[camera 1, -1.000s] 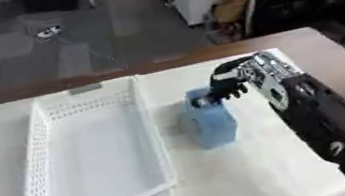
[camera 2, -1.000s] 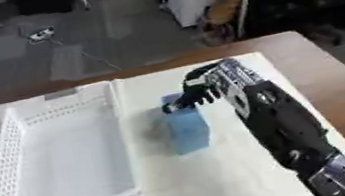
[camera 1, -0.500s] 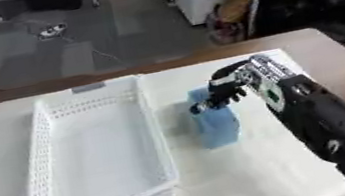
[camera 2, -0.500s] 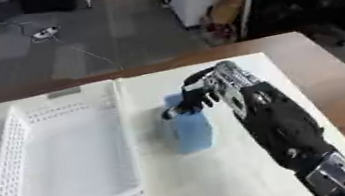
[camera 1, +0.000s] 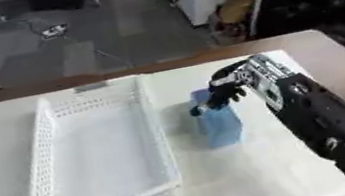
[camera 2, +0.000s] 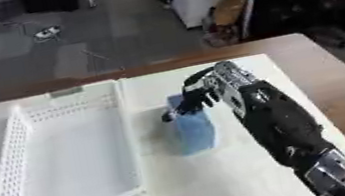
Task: Pick up objects on the table and place them in the box.
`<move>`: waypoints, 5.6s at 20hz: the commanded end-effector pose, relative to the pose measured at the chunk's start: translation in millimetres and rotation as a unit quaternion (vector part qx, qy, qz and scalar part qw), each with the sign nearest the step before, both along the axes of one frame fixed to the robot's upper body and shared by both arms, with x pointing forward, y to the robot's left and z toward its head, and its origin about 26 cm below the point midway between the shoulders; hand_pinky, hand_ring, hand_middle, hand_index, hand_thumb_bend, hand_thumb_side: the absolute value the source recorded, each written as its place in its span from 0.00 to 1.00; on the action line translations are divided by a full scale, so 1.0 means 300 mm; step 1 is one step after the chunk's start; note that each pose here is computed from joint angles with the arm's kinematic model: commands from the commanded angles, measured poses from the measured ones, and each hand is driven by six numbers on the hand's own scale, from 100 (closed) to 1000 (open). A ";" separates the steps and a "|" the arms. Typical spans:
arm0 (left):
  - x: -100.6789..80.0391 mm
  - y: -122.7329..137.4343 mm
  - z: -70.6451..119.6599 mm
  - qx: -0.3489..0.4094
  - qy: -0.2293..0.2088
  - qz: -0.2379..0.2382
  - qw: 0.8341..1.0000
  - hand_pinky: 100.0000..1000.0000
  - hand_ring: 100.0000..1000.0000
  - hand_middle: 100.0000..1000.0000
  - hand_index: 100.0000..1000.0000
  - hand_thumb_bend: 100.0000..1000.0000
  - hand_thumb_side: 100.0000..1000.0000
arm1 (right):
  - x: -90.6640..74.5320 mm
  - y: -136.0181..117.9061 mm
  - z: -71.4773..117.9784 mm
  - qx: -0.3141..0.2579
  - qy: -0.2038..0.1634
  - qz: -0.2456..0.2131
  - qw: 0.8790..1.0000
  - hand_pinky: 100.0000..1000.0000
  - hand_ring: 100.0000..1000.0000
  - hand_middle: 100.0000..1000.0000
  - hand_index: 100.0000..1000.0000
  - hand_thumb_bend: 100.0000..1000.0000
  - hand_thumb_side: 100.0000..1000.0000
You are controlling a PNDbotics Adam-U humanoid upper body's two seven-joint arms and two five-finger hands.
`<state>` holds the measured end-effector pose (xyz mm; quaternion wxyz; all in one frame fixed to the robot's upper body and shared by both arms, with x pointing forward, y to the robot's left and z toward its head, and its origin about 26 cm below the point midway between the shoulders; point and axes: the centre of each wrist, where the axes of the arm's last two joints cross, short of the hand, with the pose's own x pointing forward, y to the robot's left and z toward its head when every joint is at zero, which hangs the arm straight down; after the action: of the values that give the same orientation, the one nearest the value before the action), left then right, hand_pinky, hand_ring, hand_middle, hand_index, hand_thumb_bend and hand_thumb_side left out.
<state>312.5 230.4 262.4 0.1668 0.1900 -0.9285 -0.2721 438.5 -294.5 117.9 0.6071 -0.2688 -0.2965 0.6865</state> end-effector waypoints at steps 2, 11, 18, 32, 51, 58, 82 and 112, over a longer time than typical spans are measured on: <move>-0.009 -0.002 0.033 -0.003 -0.018 -0.002 1.000 0.50 0.66 0.74 0.73 0.62 0.95 | 0.007 -0.048 0.035 -0.026 -0.007 -0.010 1.000 0.29 0.37 0.41 0.60 0.56 1.00; -0.010 0.008 0.021 0.000 -0.011 0.004 1.000 0.50 0.66 0.74 0.73 0.62 0.95 | 0.003 -0.085 0.056 -0.047 -0.013 -0.028 0.998 0.36 0.42 0.47 0.68 0.50 1.00; -0.011 0.020 0.006 0.007 -0.004 0.013 1.000 0.49 0.66 0.74 0.73 0.63 0.95 | -0.005 -0.085 0.070 -0.034 -0.023 -0.031 0.999 0.37 0.43 0.48 0.69 0.49 1.00; -0.013 0.032 -0.009 0.016 0.006 0.021 1.000 0.49 0.66 0.74 0.73 0.63 0.96 | -0.021 -0.058 0.155 -0.034 -0.069 -0.023 0.997 0.59 0.80 0.84 0.83 0.50 1.00; -0.011 0.020 0.007 0.010 -0.003 0.013 1.000 0.49 0.66 0.74 0.73 0.63 0.96 | -0.018 -0.059 0.091 -0.028 -0.057 -0.050 0.997 0.76 0.90 0.98 0.94 0.59 1.00; -0.011 0.021 0.007 0.010 -0.002 0.013 1.000 0.49 0.66 0.74 0.73 0.63 0.96 | -0.011 -0.086 0.049 -0.033 -0.034 -0.070 0.996 0.76 0.89 0.93 0.90 0.57 1.00; -0.009 -0.001 0.031 0.000 -0.014 -0.001 1.000 0.49 0.66 0.74 0.73 0.63 0.96 | 0.017 -0.099 0.011 -0.038 -0.013 -0.070 0.997 0.78 0.90 0.93 0.90 0.58 1.00; -0.008 -0.011 0.050 -0.007 -0.023 -0.009 1.000 0.49 0.66 0.74 0.73 0.63 0.96 | -0.004 -0.119 -0.080 -0.064 -0.050 -0.069 0.994 0.00 0.27 0.44 0.59 0.20 0.26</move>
<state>313.0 227.2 266.8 0.1628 0.1854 -0.9313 -0.2681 437.3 -326.6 90.2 0.6281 -0.3440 -0.2624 0.6467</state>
